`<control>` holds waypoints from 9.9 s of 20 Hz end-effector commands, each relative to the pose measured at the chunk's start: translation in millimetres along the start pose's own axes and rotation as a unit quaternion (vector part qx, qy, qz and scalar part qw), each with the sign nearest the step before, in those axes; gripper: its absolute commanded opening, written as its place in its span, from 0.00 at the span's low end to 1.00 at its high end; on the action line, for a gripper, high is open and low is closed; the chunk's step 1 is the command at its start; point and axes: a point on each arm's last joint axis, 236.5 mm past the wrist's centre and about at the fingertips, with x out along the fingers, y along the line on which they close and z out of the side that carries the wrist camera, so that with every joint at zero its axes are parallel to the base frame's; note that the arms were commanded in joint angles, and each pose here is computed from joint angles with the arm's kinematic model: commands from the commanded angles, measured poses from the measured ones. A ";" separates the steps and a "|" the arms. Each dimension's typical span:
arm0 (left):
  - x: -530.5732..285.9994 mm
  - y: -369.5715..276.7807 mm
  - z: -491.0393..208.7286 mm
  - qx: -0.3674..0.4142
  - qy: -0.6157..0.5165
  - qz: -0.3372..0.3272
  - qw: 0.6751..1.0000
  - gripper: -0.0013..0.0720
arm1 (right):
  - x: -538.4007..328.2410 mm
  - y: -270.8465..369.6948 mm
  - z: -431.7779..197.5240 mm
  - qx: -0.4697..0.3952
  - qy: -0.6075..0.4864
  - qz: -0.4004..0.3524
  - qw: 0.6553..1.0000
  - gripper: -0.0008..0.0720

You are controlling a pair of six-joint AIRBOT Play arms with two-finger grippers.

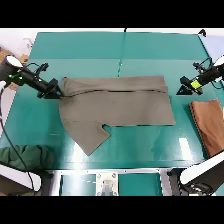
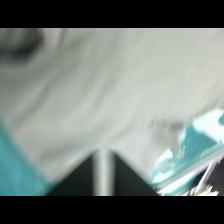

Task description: Fold the shirts.

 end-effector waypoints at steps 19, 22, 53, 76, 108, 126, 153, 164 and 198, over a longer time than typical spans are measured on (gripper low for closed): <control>145.6 -13.3 -169.9 -0.106 -0.116 -0.040 0.987 0.74 | 65.7 -5.6 -146.0 0.231 -0.158 0.115 0.953 0.43; 153.6 -13.1 -175.1 -0.111 -0.100 -0.036 0.988 0.74 | 87.1 -5.7 -150.4 0.248 -0.119 0.116 0.954 0.53; -22.7 -115.0 -35.1 0.161 -0.244 0.066 0.954 0.05 | -33.0 82.3 -47.6 0.045 -0.228 0.160 0.959 0.04; -2.4 -53.6 94.4 0.105 -0.158 0.110 0.976 0.05 | 66.4 19.0 33.7 -0.017 -0.043 0.188 0.981 0.73; 164.7 -297.3 42.3 0.243 -0.040 -0.143 0.959 0.05 | -139.3 205.4 -89.5 -0.228 -0.141 0.193 0.944 0.04; -103.0 -71.7 94.6 0.128 -0.162 -0.074 0.976 0.05 | 109.6 491.5 -186.9 -0.278 -0.087 0.300 0.908 0.76; -102.1 -48.1 102.9 0.126 -0.173 -0.022 0.977 0.05 | -7.0 300.7 -39.2 -0.148 -0.099 0.301 0.937 0.04; -99.2 -48.0 94.2 0.126 -0.154 -0.024 0.980 0.05 | -241.9 42.6 -2.2 0.058 -0.300 0.253 0.918 0.04; -95.9 -48.3 83.6 0.115 -0.130 -0.028 0.984 0.05 | -129.3 -228.5 -246.3 0.495 -0.005 -0.111 0.862 0.76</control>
